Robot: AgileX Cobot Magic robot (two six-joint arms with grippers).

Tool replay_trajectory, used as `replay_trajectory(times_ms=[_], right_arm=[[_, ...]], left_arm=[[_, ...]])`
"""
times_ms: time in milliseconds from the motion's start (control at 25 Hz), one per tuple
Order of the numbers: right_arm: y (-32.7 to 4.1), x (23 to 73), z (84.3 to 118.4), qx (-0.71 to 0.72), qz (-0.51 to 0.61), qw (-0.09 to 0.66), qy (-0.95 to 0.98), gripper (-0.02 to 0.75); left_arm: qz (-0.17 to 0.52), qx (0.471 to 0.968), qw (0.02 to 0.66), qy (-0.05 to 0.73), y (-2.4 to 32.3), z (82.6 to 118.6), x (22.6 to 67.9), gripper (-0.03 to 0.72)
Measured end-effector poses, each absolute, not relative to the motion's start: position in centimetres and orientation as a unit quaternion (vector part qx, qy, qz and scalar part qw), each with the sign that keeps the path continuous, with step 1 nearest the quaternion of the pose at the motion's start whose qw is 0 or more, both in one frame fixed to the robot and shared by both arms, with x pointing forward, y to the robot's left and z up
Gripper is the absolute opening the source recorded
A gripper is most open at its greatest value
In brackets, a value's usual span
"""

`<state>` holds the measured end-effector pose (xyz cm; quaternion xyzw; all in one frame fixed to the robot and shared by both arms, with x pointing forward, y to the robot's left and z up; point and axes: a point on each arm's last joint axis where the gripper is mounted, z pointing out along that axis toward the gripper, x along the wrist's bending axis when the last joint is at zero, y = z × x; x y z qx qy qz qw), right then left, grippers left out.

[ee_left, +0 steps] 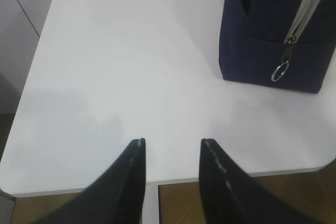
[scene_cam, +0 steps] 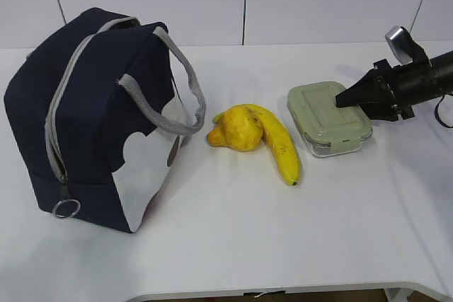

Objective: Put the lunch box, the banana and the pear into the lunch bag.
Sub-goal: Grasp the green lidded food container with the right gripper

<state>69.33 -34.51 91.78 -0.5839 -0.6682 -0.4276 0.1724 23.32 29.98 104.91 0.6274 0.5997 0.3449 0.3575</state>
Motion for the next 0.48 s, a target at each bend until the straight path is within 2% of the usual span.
replay_trajectory(times_ms=[480], right_arm=[[-34.51,69.34,91.79,-0.585,-0.428,0.173,-0.667,0.417]], left_arm=[[0.345,0.627,0.358,0.600,29.98,104.91,23.32,0.242]])
